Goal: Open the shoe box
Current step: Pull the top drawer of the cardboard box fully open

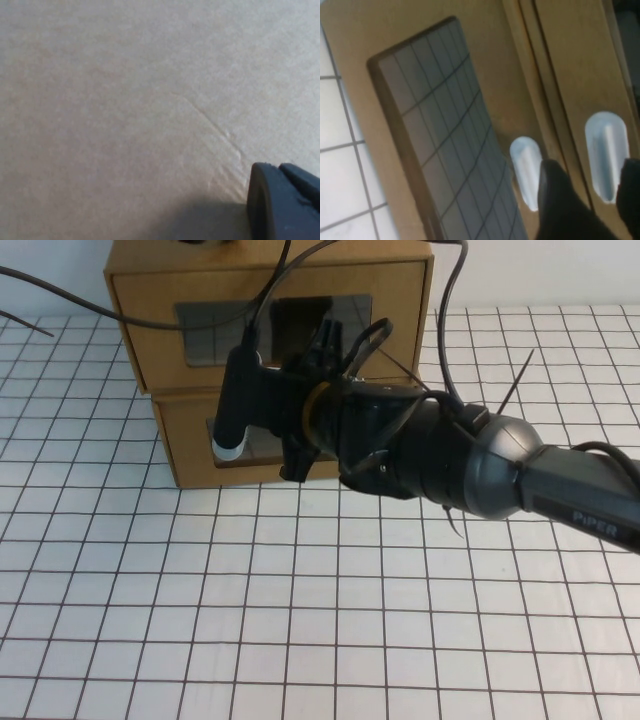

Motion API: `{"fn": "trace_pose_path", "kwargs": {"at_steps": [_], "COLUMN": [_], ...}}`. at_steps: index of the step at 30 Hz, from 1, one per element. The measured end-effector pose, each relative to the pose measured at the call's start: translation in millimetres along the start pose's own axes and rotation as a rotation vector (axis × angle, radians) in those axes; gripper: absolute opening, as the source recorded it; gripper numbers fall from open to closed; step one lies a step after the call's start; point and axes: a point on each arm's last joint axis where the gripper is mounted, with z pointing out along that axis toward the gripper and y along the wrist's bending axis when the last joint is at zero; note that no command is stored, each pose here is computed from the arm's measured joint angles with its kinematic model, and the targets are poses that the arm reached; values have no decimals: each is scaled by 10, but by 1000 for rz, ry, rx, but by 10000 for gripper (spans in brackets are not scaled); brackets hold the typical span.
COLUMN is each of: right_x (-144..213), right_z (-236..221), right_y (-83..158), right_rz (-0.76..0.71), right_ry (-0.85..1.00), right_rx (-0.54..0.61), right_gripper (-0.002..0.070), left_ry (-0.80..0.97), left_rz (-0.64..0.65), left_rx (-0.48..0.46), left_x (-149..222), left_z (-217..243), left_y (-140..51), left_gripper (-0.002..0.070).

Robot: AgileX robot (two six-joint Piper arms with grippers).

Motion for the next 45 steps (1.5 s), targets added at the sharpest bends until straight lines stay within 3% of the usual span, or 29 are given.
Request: {"fn": "trace_pose_path", "kwargs": {"at_steps": [28,45], "right_x": [3,16], "right_z": [104,159], "right_y": [61,41], "right_rz": [-76,-115], "right_ry": [-29,-27], "right_rx": [35,130], "right_gripper": [221,27], "left_ry": [4,5], "left_rz": [3,4], "left_rx": [-4,-5], "left_x": [4,5], "left_z": [0,0], "left_y": [4,5], "left_gripper": [-2,-2]}}
